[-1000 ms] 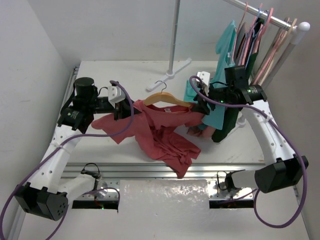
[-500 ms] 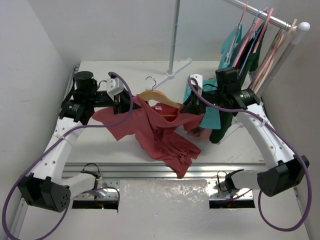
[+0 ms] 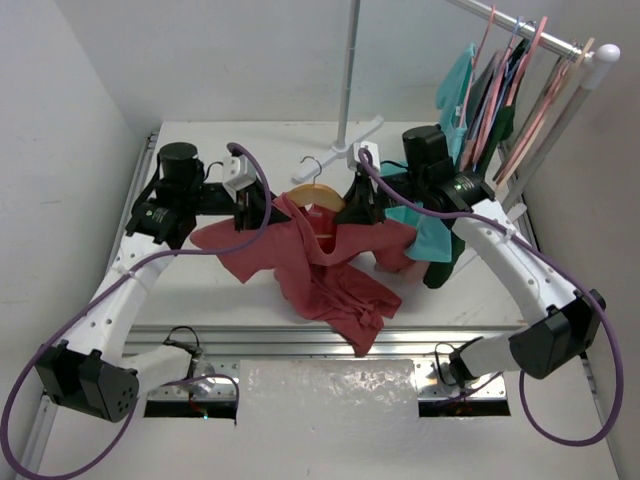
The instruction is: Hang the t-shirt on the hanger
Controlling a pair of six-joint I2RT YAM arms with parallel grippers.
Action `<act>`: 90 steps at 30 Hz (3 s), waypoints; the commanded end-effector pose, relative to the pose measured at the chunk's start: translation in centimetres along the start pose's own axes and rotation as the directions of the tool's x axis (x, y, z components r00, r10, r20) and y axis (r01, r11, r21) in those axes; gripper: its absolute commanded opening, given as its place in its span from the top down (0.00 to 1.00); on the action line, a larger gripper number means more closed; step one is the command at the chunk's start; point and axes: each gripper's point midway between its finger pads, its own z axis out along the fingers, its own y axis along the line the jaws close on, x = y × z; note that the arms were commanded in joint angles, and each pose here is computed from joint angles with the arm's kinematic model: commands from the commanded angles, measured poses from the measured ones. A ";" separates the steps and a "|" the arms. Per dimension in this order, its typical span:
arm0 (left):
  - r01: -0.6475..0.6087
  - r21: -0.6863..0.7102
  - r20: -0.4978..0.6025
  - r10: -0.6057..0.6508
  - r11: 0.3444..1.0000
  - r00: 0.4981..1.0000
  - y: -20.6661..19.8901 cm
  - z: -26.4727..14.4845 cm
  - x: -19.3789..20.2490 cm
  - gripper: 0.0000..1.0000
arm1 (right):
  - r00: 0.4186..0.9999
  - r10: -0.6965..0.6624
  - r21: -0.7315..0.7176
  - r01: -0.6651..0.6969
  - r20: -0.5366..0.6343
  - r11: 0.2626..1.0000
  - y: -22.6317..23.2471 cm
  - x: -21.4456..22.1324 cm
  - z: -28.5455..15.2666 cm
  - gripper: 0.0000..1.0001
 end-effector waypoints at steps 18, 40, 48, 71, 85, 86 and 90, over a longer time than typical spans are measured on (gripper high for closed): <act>-0.026 -0.602 -0.041 0.002 0.798 0.999 9.1 -5.6 -2.8 0.25 | 0.954 -0.153 0.342 0.058 0.259 0.938 -6.0 -5.9 -10.8 1.00; -0.129 -0.172 0.083 0.145 0.977 0.986 4.4 4.2 -12.6 0.05 | 0.922 -0.130 0.301 0.016 0.364 0.954 -3.3 -7.1 -10.3 1.00; -0.079 0.021 0.049 0.078 0.997 0.996 4.8 7.2 -10.7 0.21 | 0.919 -0.139 0.228 0.055 0.370 0.972 -1.5 -7.6 -10.1 1.00; -0.180 -0.085 0.176 0.192 0.980 0.965 4.0 3.0 -17.7 1.00 | 0.957 -0.181 0.470 0.055 0.227 0.881 -4.4 -5.7 -11.8 0.01; -0.187 -0.014 0.208 0.186 0.982 0.960 3.3 0.4 -19.0 1.00 | 0.941 -0.197 0.399 0.075 0.274 0.914 -4.3 -8.9 -11.7 0.12; -0.184 -0.010 0.206 0.182 0.983 0.962 3.4 0.5 -18.8 1.00 | 0.939 -0.187 0.403 0.059 0.288 0.913 -4.2 -9.6 -11.9 0.02; -0.180 0.039 0.202 0.168 0.983 0.965 3.4 1.1 -17.4 1.00 | 0.918 -0.270 0.466 0.111 0.291 0.878 -4.2 -13.2 -13.1 0.01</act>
